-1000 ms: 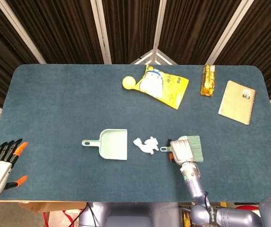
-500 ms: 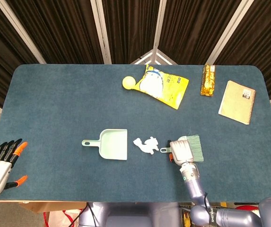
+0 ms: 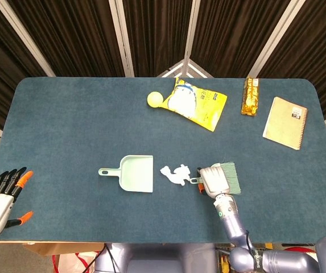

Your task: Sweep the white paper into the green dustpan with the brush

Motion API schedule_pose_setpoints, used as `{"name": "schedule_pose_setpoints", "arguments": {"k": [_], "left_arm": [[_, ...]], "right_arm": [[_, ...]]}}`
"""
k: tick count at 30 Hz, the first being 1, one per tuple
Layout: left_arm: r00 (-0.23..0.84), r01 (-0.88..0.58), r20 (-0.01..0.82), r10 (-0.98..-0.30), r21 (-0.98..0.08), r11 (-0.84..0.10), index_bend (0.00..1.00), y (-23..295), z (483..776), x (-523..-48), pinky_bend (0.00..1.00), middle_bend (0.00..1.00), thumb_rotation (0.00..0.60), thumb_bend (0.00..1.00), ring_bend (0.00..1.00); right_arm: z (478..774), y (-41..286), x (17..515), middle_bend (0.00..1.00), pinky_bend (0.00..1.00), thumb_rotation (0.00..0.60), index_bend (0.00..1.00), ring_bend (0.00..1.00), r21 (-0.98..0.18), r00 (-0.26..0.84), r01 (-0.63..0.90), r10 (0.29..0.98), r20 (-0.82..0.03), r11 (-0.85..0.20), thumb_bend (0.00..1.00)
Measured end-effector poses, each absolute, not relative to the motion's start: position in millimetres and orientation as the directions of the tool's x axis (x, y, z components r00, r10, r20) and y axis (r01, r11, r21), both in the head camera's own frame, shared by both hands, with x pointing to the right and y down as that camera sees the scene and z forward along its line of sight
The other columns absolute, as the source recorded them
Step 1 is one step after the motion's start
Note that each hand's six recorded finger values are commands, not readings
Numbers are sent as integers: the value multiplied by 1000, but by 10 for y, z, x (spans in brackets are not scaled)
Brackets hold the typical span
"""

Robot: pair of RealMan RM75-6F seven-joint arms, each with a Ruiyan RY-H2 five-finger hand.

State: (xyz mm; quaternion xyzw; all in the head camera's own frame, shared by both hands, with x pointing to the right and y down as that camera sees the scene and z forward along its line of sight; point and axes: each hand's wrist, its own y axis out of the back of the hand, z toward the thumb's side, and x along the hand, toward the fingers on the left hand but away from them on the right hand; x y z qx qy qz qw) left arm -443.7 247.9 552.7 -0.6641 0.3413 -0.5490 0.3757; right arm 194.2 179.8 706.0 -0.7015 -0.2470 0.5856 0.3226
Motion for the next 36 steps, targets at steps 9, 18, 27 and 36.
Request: {"name": "schedule_pose_setpoints", "arguments": {"k": [9, 18, 27, 36], "left_arm": [[163, -35, 476, -864, -873, -487, 0, 2477, 5536, -4434, 0, 0, 600, 0, 0], [194, -20, 501, -843, -857, -514, 0, 2322, 5606, -4205, 0, 0, 600, 0, 0], [240, 30, 522, -818, -847, -531, 42, 2031, 5747, -3807, 18, 0, 600, 2, 2], [264, 62, 515, -815, -853, -519, 237, 1753, 5941, -3448, 368, 292, 600, 157, 313]], "right_arm": [[6947, 1700, 1951, 946, 912, 600, 810, 968, -748, 186, 33, 739, -647, -663, 471], [6813, 1582, 1856, 946, 912, 600, 810, 968, -745, 195, 68, 741, -643, -664, 474], [6709, 1461, 1766, 946, 911, 600, 810, 968, -743, 194, 86, 743, -641, -664, 475], [6667, 1392, 1765, 946, 912, 600, 810, 968, -742, 182, 89, 743, -644, -665, 478]]}}
